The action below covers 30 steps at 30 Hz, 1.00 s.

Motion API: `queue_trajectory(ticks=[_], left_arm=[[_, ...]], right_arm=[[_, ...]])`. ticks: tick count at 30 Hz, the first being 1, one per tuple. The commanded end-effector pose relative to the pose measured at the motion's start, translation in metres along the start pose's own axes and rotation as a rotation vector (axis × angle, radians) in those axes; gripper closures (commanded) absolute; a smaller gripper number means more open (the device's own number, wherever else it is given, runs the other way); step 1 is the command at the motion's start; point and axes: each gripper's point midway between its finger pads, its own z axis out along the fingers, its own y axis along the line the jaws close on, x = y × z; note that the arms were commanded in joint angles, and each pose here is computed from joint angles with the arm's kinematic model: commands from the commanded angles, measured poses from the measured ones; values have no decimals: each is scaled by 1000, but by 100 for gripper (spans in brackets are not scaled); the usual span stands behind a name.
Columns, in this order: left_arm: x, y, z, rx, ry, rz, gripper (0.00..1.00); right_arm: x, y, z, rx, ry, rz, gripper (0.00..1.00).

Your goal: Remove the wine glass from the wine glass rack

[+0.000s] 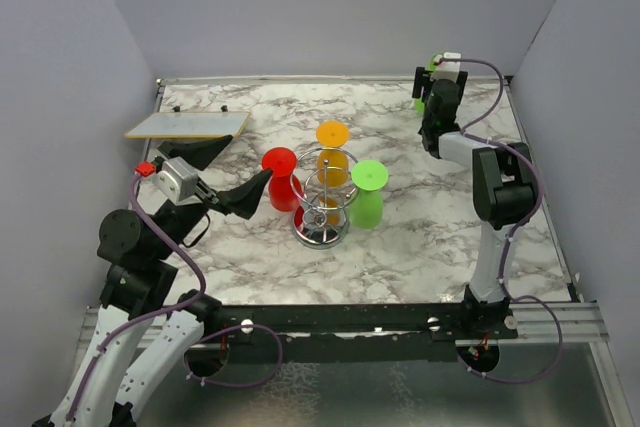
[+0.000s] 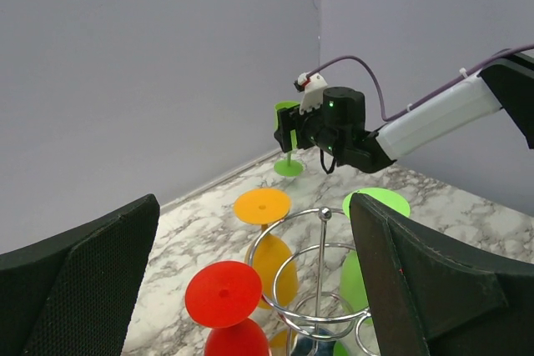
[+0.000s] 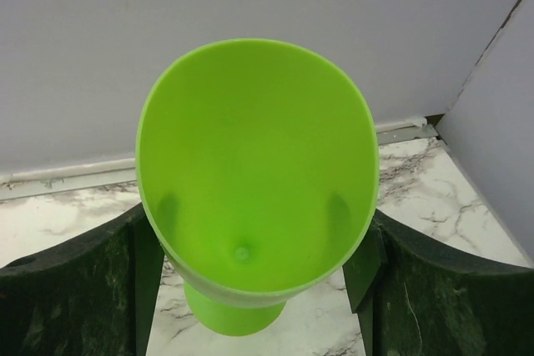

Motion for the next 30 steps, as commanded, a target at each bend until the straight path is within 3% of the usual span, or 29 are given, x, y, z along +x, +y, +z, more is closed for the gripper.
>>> queue_trajectory(ticks=[1, 18, 30], left_arm=[[2, 2, -2, -22, 1, -25, 1], [-1, -1, -8, -19, -5, -31, 1], [-4, -1, -12, -33, -9, -51, 1]], right_arm=[[3, 11, 2, -43, -40, 32, 27], [45, 16, 9, -48, -9, -30, 23], [46, 11, 5, -34, 5, -23, 10]])
